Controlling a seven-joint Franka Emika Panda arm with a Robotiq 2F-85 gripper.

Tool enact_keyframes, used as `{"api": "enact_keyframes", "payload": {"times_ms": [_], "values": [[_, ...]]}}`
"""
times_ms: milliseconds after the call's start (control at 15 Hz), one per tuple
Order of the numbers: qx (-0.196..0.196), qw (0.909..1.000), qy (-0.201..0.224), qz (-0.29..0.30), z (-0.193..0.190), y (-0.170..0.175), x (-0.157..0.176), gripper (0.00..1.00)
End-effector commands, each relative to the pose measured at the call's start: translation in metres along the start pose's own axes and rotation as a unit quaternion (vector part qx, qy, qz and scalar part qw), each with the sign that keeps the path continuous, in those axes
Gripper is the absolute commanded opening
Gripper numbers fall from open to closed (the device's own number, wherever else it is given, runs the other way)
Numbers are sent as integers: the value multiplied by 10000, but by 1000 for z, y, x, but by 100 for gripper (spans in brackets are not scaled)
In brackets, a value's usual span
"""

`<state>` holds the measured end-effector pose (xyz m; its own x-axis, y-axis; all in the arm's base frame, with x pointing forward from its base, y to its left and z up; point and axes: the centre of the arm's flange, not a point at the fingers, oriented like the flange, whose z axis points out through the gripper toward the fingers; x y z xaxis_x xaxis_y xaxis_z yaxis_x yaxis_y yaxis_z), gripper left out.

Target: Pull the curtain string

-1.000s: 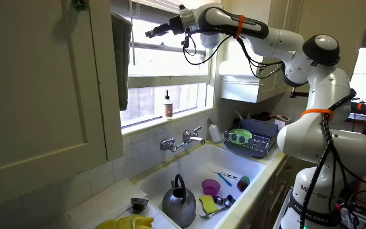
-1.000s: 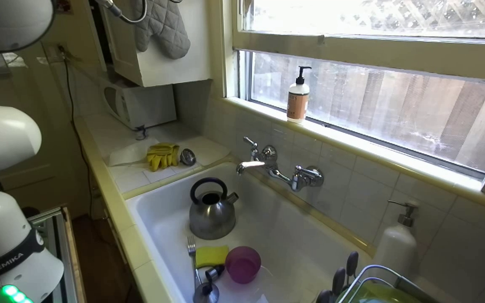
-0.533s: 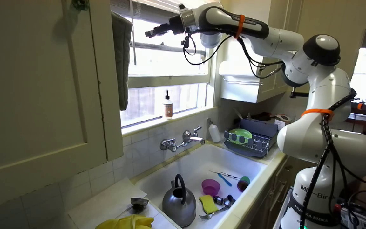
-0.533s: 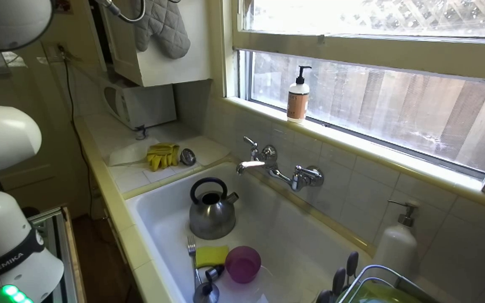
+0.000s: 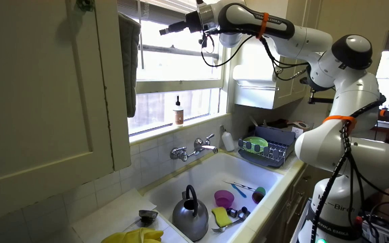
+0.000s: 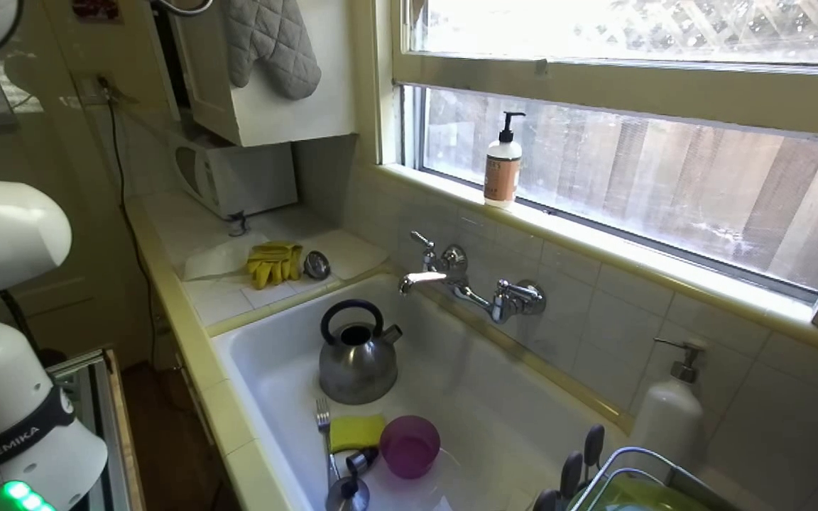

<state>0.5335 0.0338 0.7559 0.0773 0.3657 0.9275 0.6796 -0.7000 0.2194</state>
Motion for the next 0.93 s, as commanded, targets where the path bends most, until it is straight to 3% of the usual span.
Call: {"api": "enact_keyframes", "payload": {"times_ms": [0, 800, 867], "values": [[-91, 9996, -226, -137, -13, -10, -16, 100], [155, 9971, -248, -707, -35, -44, -35, 100], [69, 9982, -151, -574, -20, -30, -20, 100]]}}
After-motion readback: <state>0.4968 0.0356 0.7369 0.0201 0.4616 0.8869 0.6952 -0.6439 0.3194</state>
